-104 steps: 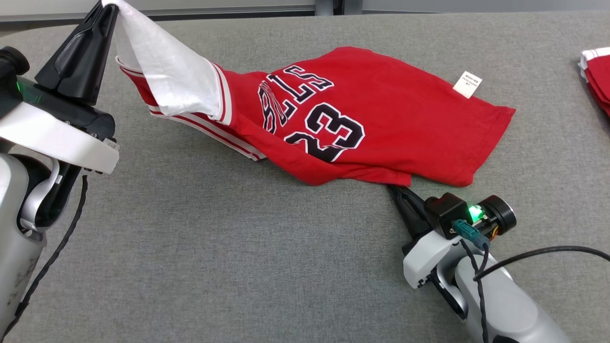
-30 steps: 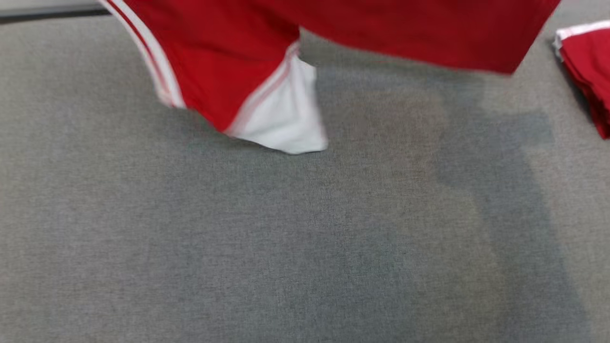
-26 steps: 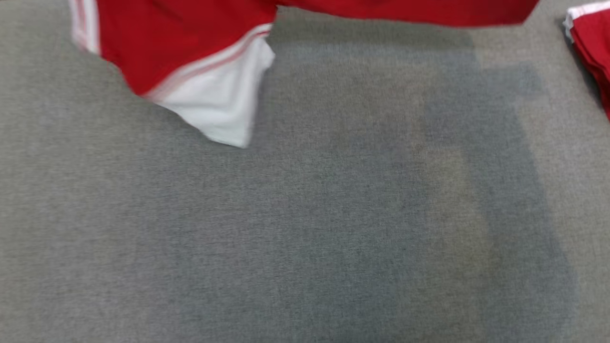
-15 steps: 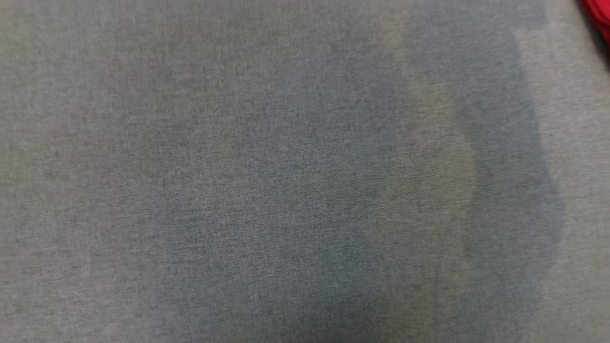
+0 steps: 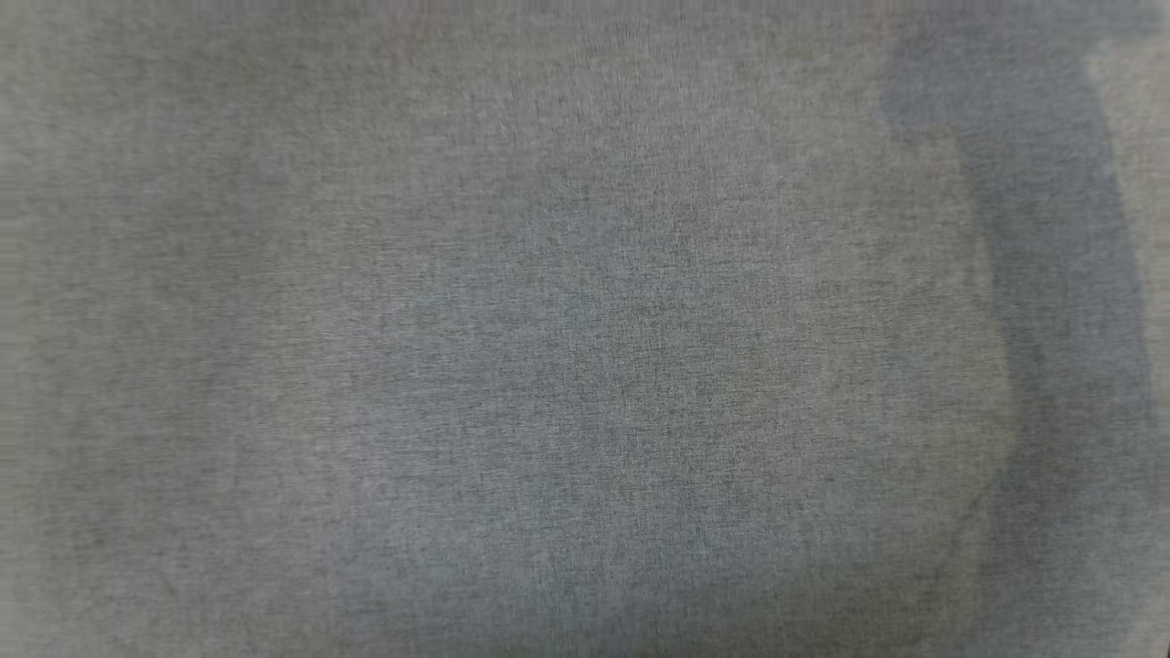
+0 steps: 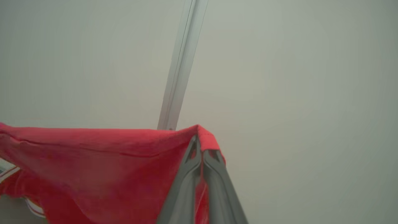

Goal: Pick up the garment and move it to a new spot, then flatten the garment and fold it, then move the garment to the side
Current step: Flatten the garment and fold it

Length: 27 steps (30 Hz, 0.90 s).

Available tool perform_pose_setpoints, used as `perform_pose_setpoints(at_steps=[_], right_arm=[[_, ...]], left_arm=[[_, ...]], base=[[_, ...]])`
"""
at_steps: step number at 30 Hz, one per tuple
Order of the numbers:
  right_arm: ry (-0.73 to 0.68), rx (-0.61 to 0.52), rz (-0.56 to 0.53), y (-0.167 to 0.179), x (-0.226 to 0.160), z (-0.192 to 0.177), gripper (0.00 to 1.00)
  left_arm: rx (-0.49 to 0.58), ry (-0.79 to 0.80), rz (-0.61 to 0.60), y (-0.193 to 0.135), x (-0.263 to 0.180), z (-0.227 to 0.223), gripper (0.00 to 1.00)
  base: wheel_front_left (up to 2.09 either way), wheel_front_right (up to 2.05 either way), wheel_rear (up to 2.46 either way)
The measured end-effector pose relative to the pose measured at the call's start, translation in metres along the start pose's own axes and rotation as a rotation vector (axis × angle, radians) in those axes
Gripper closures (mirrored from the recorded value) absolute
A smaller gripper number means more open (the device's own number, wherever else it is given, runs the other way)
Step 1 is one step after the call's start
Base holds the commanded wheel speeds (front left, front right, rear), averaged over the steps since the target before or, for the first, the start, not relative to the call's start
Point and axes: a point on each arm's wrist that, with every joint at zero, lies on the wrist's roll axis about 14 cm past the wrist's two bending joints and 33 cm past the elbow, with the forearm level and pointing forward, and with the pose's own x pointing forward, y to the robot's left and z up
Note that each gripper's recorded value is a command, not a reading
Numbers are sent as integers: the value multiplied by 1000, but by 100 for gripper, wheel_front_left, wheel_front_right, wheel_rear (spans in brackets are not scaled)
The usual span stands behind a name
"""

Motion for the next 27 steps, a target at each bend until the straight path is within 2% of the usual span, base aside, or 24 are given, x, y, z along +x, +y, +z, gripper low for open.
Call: perform_pose_setpoints(at_steps=[4,7,8,9,13,17,22,27], right_arm=[[57,62,0,9,-48,-7,100],[117,114,-22,12,-95,-13,100],[141,143,-34,14,-112,-15,100],[203,189,-51,19,-150,-22,100],[343,269,-72,36,-225,-35,100],[443,325,-95,48,-279,-34,100],[538,365,-120,55,-319,-26,100],[655,340,-137,52,-355,-21,100]], left_arm=[[-92,123,35,1,-67,-17,100],[-199,181,49,-14,-118,-13,100],[-233,204,44,-22,-135,-11,100],[-279,256,36,-34,-171,-5,100],[-325,365,62,-50,-243,5,100],[-375,500,66,-78,-306,12,100],[-456,640,47,-109,-350,25,100],[-491,782,-8,-133,-376,36,100]], base=[[0,0,0],[0,0,0],[0,0,0],[0,0,0],[0,0,0],[0,0,0],[0,0,0],[0,0,0]])
